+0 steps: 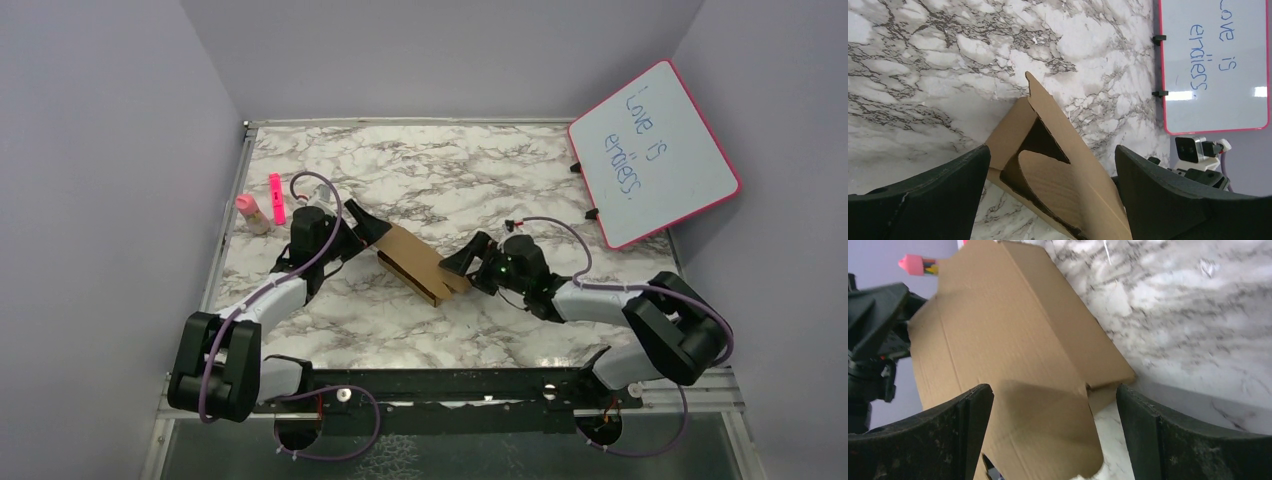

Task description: Fold the paper box

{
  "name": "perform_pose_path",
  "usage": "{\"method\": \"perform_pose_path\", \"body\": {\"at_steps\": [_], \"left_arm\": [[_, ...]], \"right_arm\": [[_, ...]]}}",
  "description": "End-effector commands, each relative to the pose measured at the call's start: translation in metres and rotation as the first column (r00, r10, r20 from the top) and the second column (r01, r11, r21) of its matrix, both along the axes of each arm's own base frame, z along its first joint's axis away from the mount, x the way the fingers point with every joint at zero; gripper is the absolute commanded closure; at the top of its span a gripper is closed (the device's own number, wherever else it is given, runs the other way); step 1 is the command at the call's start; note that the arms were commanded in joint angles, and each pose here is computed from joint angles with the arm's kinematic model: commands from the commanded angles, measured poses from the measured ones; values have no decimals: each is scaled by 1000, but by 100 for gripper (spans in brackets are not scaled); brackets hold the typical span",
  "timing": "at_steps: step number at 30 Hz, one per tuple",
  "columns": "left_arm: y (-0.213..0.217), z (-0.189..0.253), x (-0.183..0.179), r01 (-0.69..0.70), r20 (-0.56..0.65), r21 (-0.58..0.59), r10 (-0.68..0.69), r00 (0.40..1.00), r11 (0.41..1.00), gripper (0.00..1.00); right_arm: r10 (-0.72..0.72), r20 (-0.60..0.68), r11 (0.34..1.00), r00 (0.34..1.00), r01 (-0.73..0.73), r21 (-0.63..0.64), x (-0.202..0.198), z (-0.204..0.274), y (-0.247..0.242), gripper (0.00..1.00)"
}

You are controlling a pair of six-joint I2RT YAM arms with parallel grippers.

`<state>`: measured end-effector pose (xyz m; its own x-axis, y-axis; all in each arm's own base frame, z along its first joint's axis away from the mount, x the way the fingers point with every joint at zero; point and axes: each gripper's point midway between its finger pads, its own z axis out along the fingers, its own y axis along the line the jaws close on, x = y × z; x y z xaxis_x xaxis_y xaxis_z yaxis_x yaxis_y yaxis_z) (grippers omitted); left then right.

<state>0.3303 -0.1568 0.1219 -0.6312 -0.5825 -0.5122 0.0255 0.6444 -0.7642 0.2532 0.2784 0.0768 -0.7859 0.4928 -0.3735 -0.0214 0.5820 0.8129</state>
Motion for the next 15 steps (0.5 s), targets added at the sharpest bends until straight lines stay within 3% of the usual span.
{"method": "perform_pose_path", "body": {"at_steps": [1,10,15], "left_arm": [[-6,3,-2,27,22,-46,-26,999,999,5],[-6,6,-11,37,37,-63,-35,999,997,5],[-3,11,-15,24,53,-56,-21,998,998,5]], "right_arm": [[30,69,994,997,-37,104,27,32,22,2],[126,124,985,984,-139,98,81,36,37,4],[181,187,982,966,-189,23,111,39,39,4]]}}
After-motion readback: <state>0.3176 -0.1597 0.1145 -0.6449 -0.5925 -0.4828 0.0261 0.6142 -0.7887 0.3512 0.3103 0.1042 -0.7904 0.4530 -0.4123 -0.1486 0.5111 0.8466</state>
